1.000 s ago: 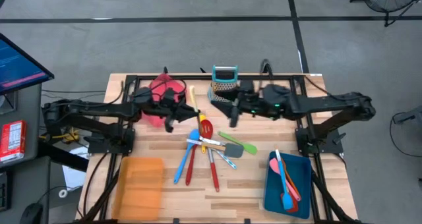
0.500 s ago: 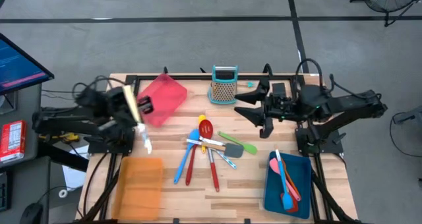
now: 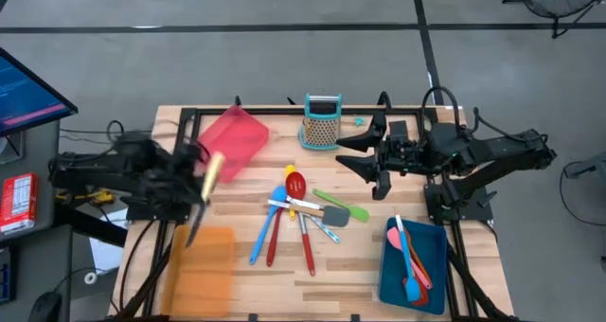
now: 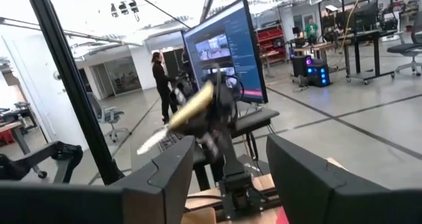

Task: Pick & Place Kitchen Items
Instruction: Put the yellow table knife into the orange bin

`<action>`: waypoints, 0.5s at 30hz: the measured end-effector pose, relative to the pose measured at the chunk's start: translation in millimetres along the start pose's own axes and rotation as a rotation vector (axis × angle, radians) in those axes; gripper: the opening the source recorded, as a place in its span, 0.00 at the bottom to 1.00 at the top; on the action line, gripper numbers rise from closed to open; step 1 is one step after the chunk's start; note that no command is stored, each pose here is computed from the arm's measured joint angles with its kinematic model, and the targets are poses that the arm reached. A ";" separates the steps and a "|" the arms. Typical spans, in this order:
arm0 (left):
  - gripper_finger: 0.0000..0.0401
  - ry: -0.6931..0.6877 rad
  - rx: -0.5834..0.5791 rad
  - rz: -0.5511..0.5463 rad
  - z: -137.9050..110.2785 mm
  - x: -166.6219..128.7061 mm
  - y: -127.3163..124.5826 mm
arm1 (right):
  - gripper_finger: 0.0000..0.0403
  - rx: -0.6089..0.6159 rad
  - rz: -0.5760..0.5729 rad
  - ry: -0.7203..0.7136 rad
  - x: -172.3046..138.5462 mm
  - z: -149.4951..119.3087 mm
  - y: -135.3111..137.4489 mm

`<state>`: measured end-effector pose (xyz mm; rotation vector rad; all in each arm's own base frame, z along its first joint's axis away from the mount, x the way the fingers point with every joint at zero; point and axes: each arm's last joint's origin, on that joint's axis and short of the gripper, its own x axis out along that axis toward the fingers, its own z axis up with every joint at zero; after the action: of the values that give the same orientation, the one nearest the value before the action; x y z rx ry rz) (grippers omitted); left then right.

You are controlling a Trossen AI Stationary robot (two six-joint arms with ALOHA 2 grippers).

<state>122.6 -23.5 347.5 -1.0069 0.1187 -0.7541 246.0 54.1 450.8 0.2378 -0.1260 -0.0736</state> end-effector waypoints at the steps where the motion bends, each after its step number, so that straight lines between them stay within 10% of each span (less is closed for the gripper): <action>1: 0.02 0.051 -0.043 0.042 -4.6 0.8 5.5 | 0.46 -0.001 -0.001 0.004 0.0 -0.4 -0.1; 15: 0.02 0.315 -0.344 0.663 -58.1 -8.8 52.0 | 0.45 0.044 -0.032 0.115 -0.6 -11.6 -3.2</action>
<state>118.4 -43.8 271.9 -1.0757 0.8361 -0.2741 246.8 53.8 438.9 0.2876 -0.0096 -0.0888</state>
